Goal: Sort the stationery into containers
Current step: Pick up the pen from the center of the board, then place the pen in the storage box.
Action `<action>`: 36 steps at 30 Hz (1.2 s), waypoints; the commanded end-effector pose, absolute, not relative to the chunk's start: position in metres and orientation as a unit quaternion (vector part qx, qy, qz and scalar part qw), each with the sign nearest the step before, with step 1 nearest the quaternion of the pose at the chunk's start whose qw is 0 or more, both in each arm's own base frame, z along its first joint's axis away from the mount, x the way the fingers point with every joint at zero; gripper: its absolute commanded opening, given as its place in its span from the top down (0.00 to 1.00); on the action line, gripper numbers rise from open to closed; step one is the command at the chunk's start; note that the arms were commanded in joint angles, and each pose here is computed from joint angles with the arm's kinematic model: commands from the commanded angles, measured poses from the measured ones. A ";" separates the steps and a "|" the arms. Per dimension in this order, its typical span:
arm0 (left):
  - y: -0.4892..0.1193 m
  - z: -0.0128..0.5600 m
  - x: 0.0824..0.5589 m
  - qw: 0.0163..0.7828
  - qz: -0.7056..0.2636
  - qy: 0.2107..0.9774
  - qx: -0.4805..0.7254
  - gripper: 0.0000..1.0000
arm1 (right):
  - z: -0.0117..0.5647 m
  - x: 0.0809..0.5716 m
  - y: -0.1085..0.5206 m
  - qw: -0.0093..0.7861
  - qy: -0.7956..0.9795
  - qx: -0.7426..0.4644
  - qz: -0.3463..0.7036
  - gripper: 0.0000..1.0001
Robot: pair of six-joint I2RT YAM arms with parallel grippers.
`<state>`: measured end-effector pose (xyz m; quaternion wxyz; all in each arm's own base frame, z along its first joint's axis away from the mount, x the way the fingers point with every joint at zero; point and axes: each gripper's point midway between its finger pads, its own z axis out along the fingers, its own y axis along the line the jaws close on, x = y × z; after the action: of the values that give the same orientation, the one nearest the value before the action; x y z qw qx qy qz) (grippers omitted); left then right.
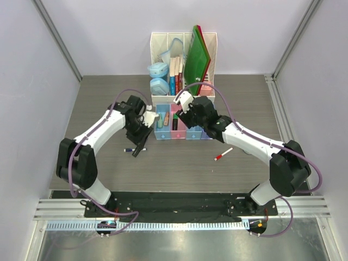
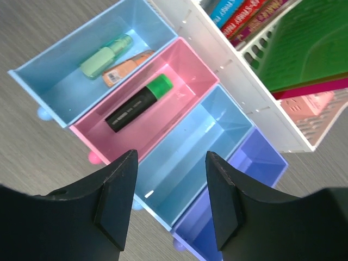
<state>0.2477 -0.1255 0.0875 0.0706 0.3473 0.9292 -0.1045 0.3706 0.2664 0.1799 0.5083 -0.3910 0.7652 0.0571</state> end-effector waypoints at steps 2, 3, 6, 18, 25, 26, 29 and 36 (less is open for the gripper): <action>-0.180 0.152 0.286 0.187 -0.203 0.888 0.367 1.00 | 0.234 0.392 0.239 0.590 0.743 -0.316 -0.016 0.42; -0.189 0.159 0.287 0.193 -0.229 0.880 0.370 1.00 | 0.237 0.395 0.234 0.597 0.741 -0.307 -0.025 0.42; -0.207 0.173 0.303 0.218 -0.258 0.863 0.374 1.00 | 0.234 0.403 0.212 0.600 0.742 -0.291 -0.064 0.38; -0.280 0.177 0.364 0.243 -0.395 0.811 0.356 1.00 | 0.197 0.405 0.147 0.566 0.772 -0.268 -0.108 0.23; -0.304 0.185 0.397 0.265 -0.430 0.792 0.343 1.00 | 0.199 0.404 0.126 0.564 0.779 -0.250 -0.110 0.23; -0.306 0.188 0.400 0.266 -0.435 0.789 0.342 1.00 | 0.200 0.404 0.126 0.565 0.779 -0.250 -0.107 0.23; -0.310 0.183 0.402 0.260 -0.441 0.790 0.337 1.00 | 0.198 0.404 0.125 0.563 0.780 -0.252 -0.105 0.23; -0.308 0.146 0.411 0.247 -0.424 0.810 0.323 1.00 | 0.185 0.404 0.139 0.534 0.785 -0.303 -0.084 0.24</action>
<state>0.4038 -0.3005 0.1544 0.2413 0.3243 0.8137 -0.4177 0.4011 0.1252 0.1738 0.5285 -0.2728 0.7965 -0.1084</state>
